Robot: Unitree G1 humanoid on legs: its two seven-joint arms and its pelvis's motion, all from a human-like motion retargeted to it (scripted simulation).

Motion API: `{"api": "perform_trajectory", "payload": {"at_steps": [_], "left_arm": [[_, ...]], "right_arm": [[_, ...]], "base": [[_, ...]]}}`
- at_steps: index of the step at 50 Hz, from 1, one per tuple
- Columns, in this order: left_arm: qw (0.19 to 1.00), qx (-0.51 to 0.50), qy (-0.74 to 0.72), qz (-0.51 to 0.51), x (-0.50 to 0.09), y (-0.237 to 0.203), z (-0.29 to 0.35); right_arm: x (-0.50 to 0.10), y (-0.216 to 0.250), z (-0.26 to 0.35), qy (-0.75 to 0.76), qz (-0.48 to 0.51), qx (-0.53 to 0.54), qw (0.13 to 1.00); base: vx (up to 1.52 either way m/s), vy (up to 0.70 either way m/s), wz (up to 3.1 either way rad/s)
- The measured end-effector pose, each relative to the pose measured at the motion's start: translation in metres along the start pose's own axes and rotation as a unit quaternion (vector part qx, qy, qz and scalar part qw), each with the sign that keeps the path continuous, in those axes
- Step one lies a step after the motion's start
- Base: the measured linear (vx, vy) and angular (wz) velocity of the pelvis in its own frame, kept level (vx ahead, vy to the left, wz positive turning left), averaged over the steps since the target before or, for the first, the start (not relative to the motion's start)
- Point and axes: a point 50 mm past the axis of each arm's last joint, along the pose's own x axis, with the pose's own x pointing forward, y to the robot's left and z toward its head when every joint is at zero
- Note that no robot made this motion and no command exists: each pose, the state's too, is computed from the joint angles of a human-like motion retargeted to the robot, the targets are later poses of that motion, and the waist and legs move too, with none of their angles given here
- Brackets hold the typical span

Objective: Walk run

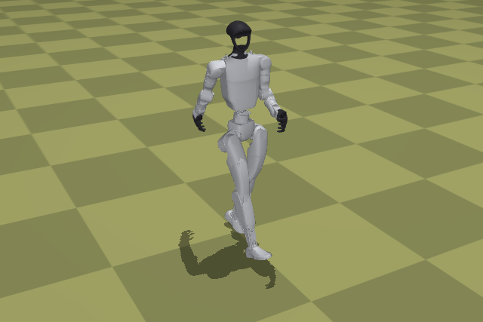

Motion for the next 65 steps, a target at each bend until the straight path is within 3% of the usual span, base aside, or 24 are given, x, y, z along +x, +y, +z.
{"api": "perform_trajectory", "payload": {"at_steps": [7,12,16,20,25,30,35,40,44,49,53,57,60,65], "left_arm": [[1.000,-0.003,0.023,-0.001,-0.024,0.003,-0.014],[0.993,-0.070,0.078,0.049,-0.053,-0.009,-0.048],[0.987,-0.095,0.105,0.081,-0.072,-0.011,-0.062],[0.986,-0.082,0.114,0.089,-0.089,-0.003,-0.062],[0.986,-0.055,0.125,0.091,-0.098,0.006,-0.060],[0.987,-0.044,0.119,0.094,-0.095,0.007,-0.057],[0.987,-0.051,0.119,0.097,-0.088,0.006,-0.059],[0.988,-0.059,0.107,0.094,-0.072,0.009,-0.056],[0.991,-0.057,0.098,0.074,-0.052,0.009,-0.051],[0.997,-0.025,0.064,0.035,-0.025,0.005,-0.032],[1.000,0.003,0.026,0.009,-0.011,0.008,-0.011],[1.000,0.007,0.006,0.010,-0.008,0.013,0.000],[1.000,0.005,0.001,0.018,-0.012,0.015,0.000],[0.999,-0.025,0.034,0.032,-0.031,0.007,-0.021]], "right_arm": [[0.002,0.005,-0.012,0.019,-0.010,0.057,0.998],[-0.029,-0.016,0.109,-0.154,-0.057,0.037,0.986],[-0.102,-0.012,0.238,-0.374,-0.110,-0.013,0.921],[-0.212,0.009,0.330,-0.564,-0.177,-0.090,0.802],[-0.337,0.035,0.375,-0.696,-0.239,-0.153,0.660],[-0.395,0.039,0.379,-0.748,-0.286,-0.147,0.581],[-0.353,0.023,0.374,-0.712,-0.296,-0.131,0.623],[-0.228,0.002,0.337,-0.540,-0.265,-0.164,0.781],[-0.122,-0.020,0.254,-0.352,-0.223,-0.150,0.897],[-0.034,-0.023,0.117,-0.139,-0.138,-0.091,0.976],[-0.001,0.000,0.020,-0.016,-0.057,-0.049,0.997],[0.007,0.017,-0.039,0.054,-0.013,-0.014,0.998],[0.006,0.021,-0.056,0.082,0.002,0.010,0.997],[0.005,0.012,-0.021,0.033,-0.014,0.044,0.998]], "base": [[1.10,-0.61,0.28],[1.08,-0.42,-0.50],[0.86,-0.58,-0.92],[0.84,-0.34,-1.14],[0.97,-0.24,-0.91],[1.11,-0.20,-0.12],[1.24,-0.15,-0.72],[1.22,-0.36,0.46],[1.19,0.09,0.68],[1.08,-0.21,1.04],[1.02,-0.40,0.61],[1.02,-0.54,0.26],[0.96,-0.52,-0.11],[1.17,-0.67,0.73]]}}
